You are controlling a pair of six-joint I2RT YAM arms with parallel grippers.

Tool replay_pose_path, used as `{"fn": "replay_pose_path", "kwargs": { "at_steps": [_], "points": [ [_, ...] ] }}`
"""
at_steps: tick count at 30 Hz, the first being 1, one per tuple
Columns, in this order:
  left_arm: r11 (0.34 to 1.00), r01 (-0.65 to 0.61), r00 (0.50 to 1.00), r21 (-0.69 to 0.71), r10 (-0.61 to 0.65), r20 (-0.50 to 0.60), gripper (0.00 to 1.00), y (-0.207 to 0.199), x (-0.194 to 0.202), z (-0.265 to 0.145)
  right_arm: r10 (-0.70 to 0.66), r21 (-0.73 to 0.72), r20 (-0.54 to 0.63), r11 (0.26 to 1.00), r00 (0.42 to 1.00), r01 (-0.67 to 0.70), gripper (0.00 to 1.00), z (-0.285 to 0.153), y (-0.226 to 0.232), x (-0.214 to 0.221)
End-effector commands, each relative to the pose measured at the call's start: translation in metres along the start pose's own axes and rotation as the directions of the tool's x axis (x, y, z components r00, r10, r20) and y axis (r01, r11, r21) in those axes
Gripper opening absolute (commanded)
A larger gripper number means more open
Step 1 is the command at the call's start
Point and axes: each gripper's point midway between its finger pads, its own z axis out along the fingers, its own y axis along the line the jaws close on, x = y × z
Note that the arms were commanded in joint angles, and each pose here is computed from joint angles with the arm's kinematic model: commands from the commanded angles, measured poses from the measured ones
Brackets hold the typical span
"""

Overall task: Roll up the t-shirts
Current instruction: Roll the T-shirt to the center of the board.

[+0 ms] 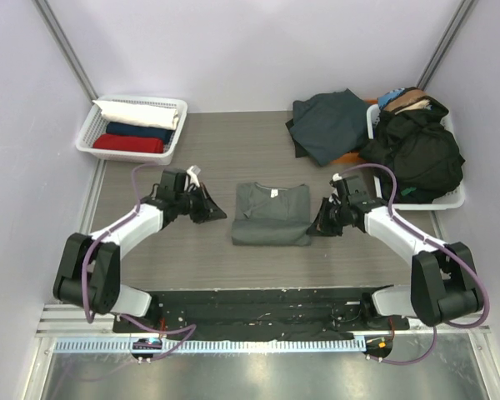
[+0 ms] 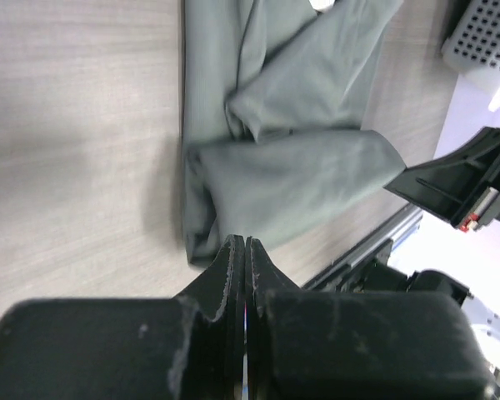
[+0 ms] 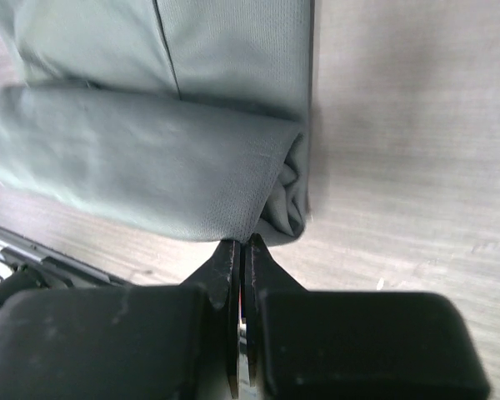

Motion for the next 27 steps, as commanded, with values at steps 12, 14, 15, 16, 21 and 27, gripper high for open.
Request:
{"fn": "replay_pose_path", "kwargs": {
  "at_steps": [12, 14, 15, 16, 21, 27],
  "points": [
    [1.0, 0.003, 1.0, 0.013, -0.003, 0.004, 0.25, -0.008, -0.033, 0.029, -0.017, 0.026, 0.079, 1.0, 0.997, 0.015, 0.14, 0.019, 0.006, -0.059],
    [1.0, -0.002, 1.0, 0.009, 0.002, 0.011, 0.3, -0.003, -0.021, 0.021, -0.027, 0.031, 0.088, 0.999, 0.996, 0.024, 0.23, 0.017, 0.005, -0.06],
    [1.0, -0.004, 1.0, 0.006, 0.004, 0.009, 0.3, -0.002, -0.016, 0.019, -0.031, 0.032, 0.088, 0.999, 0.996, 0.029, 0.26, 0.016, 0.005, -0.059],
    [1.0, -0.014, 1.0, 0.015, 0.013, 0.02, 0.31, -0.005, -0.011, 0.012, -0.038, 0.03, 0.098, 0.999, 0.994, 0.035, 0.31, 0.013, 0.005, -0.059],
    [1.0, -0.026, 0.999, 0.004, 0.026, 0.032, 0.39, 0.003, 0.033, 0.003, -0.062, 0.052, 0.117, 0.997, 0.991, 0.056, 0.38, 0.007, -0.003, -0.051],
    [0.996, -0.072, 0.995, 0.059, 0.067, 0.079, 0.42, -0.012, 0.056, 0.003, -0.088, 0.058, 0.135, 0.995, 0.987, 0.081, 0.3, 0.002, -0.007, -0.047]
  ]
}}
